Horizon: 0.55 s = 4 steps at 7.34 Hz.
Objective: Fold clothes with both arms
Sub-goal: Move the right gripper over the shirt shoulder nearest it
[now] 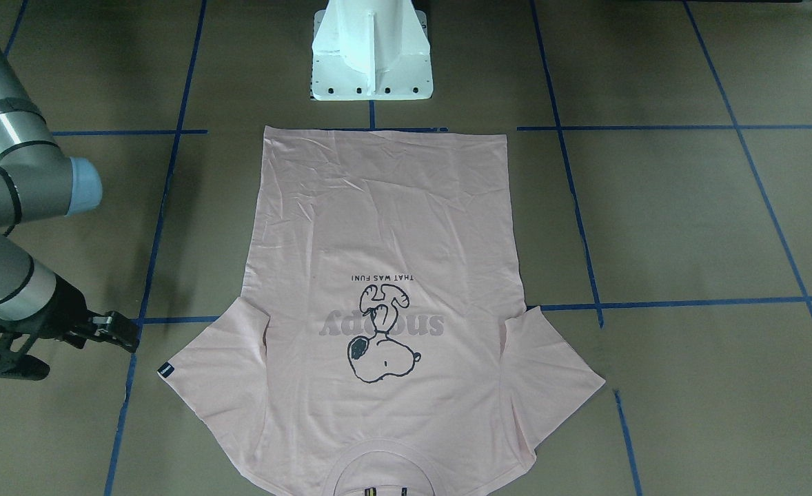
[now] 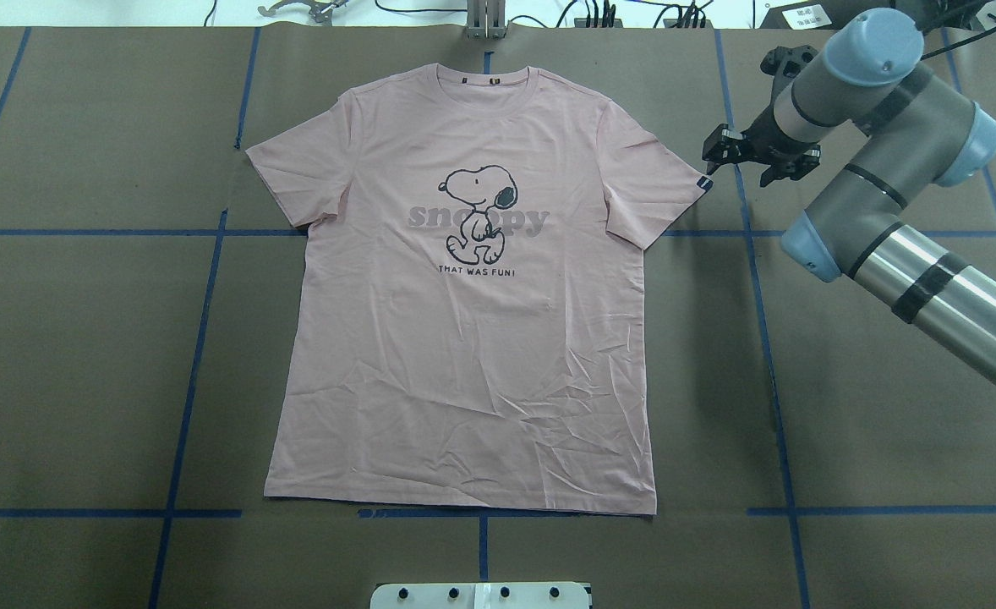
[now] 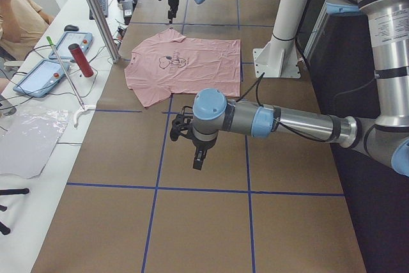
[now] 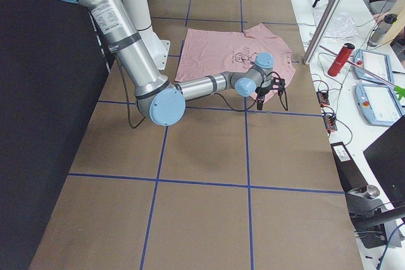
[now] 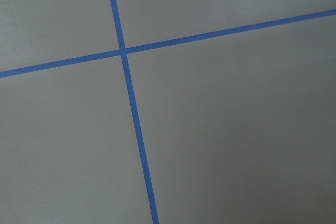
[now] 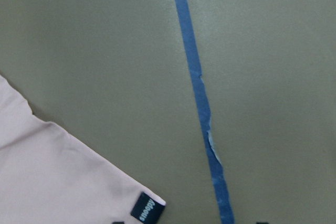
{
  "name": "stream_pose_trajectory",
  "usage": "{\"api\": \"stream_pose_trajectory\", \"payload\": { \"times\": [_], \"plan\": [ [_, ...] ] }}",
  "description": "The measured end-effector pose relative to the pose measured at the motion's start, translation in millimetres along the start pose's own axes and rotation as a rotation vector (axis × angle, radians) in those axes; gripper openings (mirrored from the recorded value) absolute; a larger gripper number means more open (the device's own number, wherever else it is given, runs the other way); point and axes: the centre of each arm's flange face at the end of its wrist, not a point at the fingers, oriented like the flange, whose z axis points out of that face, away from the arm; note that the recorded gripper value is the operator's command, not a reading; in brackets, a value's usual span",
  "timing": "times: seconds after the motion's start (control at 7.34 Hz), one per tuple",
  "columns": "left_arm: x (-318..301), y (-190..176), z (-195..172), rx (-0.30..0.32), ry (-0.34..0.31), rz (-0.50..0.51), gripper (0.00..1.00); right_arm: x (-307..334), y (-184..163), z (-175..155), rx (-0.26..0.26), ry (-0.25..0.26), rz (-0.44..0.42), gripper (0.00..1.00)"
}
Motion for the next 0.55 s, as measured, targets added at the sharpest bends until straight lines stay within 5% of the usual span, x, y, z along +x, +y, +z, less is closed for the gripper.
{"api": "stream_pose_trajectory", "payload": {
  "times": [0.55],
  "plan": [
    [-0.8, 0.0, 0.7, -0.001, 0.0, -0.001, 1.0, -31.5, 11.8, 19.3, 0.056, 0.034, -0.002, 0.58]
  ]
}}
